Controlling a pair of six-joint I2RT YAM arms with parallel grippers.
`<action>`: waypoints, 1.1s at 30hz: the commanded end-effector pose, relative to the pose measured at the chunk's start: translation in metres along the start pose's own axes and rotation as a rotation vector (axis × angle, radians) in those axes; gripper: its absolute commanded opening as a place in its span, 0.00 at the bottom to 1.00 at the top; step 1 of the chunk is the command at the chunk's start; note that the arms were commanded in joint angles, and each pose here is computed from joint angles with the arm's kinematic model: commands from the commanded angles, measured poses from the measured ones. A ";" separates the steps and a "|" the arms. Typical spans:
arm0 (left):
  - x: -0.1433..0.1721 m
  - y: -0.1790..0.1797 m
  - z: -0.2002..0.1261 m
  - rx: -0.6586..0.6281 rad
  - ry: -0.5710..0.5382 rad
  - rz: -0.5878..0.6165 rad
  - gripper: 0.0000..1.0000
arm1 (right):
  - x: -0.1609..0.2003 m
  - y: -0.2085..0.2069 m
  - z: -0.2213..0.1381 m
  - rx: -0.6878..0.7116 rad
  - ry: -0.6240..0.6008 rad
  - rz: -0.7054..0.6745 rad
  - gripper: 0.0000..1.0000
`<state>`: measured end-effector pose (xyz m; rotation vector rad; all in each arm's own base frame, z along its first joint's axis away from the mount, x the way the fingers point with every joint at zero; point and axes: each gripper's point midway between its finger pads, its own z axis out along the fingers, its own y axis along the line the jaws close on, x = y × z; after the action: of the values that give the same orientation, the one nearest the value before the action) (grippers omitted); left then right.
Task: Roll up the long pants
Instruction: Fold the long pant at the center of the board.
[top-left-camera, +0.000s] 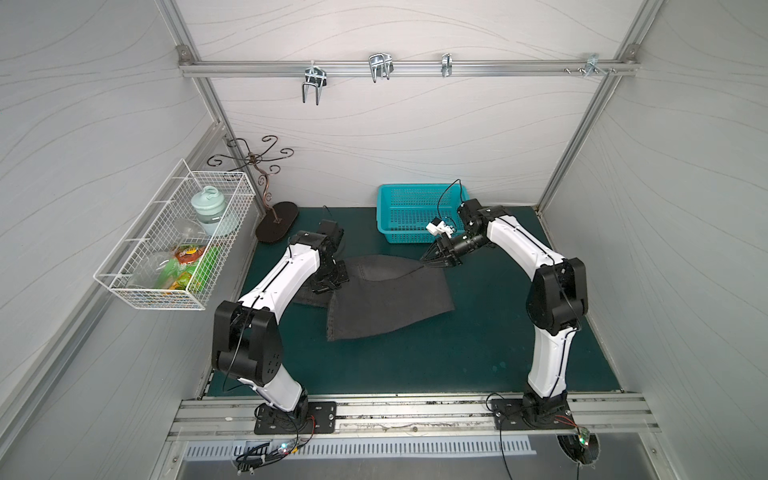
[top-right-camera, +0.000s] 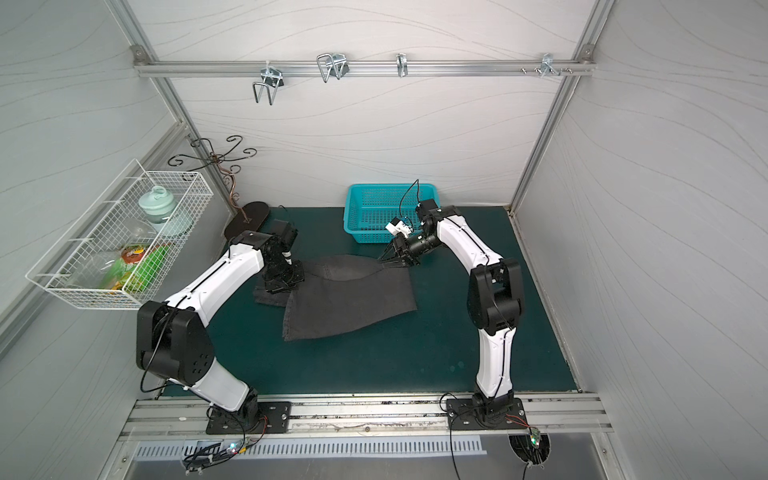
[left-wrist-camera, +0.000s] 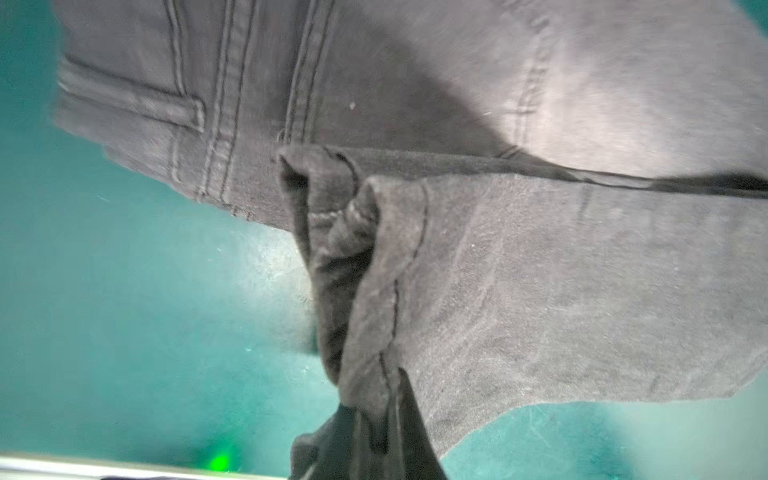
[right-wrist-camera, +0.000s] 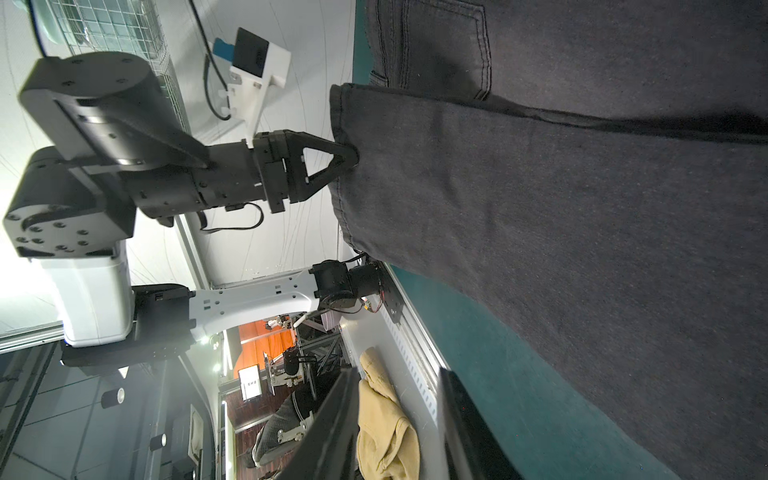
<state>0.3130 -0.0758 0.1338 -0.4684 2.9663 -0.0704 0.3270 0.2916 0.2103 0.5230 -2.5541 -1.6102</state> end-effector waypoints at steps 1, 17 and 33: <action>-0.008 0.018 -0.003 -0.144 0.007 0.039 0.00 | -0.005 0.006 -0.003 -0.021 -0.009 -0.006 0.35; -0.067 0.007 -0.062 -0.215 -0.183 0.150 0.00 | -0.015 -0.012 0.002 0.024 0.002 0.000 0.35; -0.115 0.005 -0.083 -0.301 -0.340 0.205 0.00 | -0.022 -0.047 0.019 0.055 0.044 0.044 0.33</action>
<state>0.3892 -0.0402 0.2198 -0.1985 2.7437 0.3629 0.3594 0.2999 0.1643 0.4984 -2.5727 -1.5218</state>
